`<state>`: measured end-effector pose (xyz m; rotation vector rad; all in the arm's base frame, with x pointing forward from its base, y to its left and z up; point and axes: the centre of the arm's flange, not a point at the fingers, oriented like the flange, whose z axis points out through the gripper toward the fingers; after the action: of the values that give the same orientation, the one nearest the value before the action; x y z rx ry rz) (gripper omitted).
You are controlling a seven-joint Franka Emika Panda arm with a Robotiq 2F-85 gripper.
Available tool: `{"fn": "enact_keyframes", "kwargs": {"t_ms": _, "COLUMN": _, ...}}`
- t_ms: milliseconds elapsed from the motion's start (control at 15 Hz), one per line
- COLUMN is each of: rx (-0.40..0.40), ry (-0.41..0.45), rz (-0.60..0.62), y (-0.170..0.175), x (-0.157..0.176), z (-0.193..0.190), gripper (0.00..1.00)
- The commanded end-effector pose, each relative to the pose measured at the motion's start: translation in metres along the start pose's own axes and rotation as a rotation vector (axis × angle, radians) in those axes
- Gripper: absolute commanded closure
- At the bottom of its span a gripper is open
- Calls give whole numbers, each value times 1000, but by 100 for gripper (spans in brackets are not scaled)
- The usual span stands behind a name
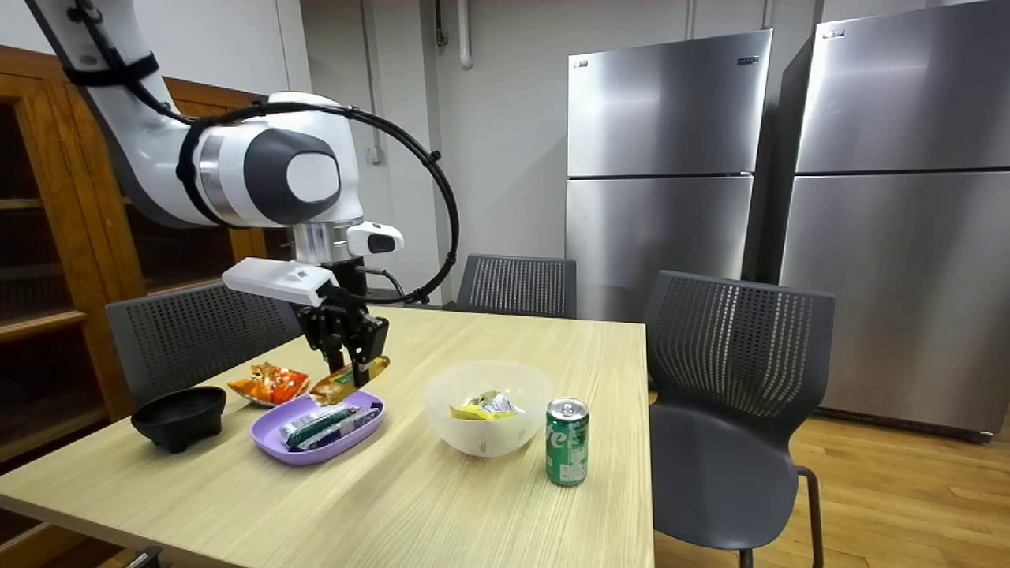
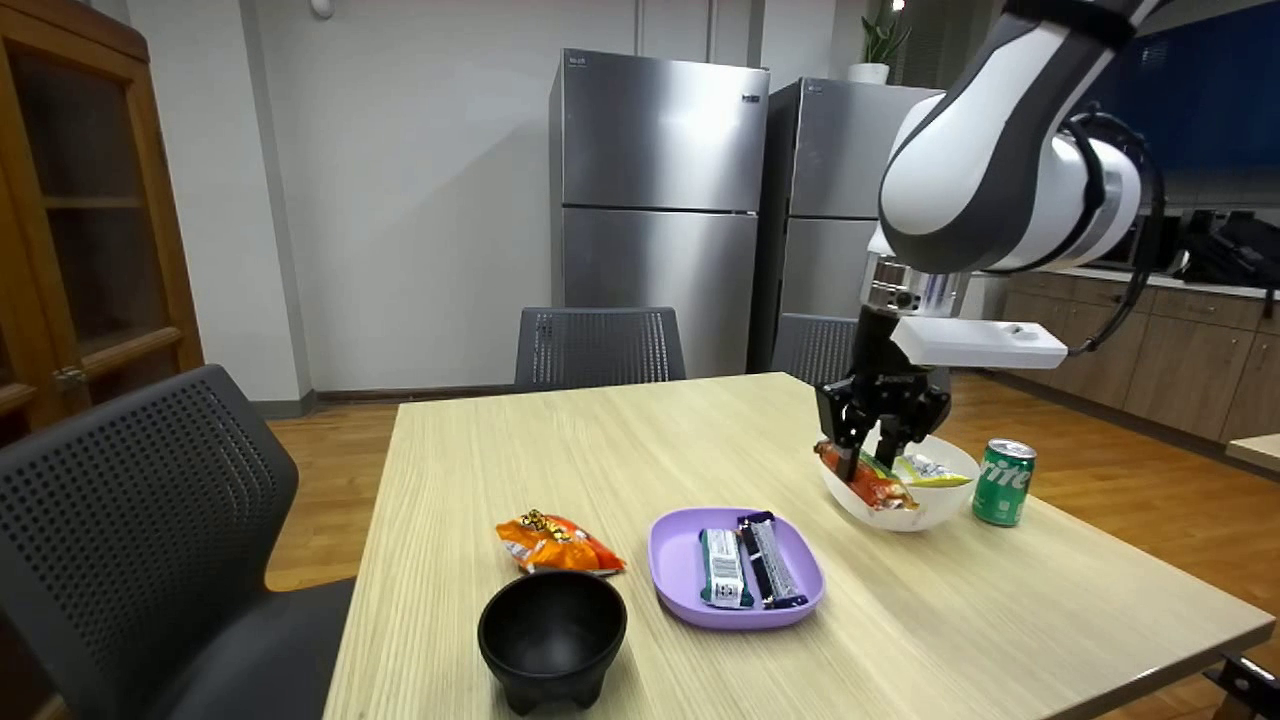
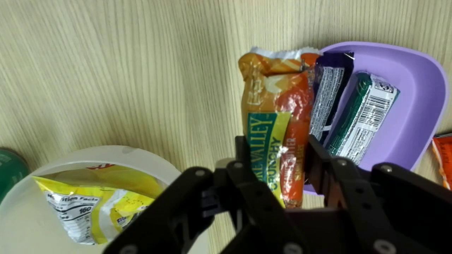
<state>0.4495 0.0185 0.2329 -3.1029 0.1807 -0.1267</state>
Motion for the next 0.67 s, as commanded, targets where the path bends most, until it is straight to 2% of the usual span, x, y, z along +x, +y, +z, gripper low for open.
{"fn": "enact_keyframes", "kwargs": {"t_ms": 0, "rx": 0, "ry": -23, "rz": -6, "y": -20, "x": 27, "z": 10, "gripper": 84}}
{"fn": "enact_keyframes", "kwargs": {"t_ms": 600, "rx": 9, "ry": -46, "rz": -96, "y": -83, "x": 57, "z": 39, "gripper": 84}}
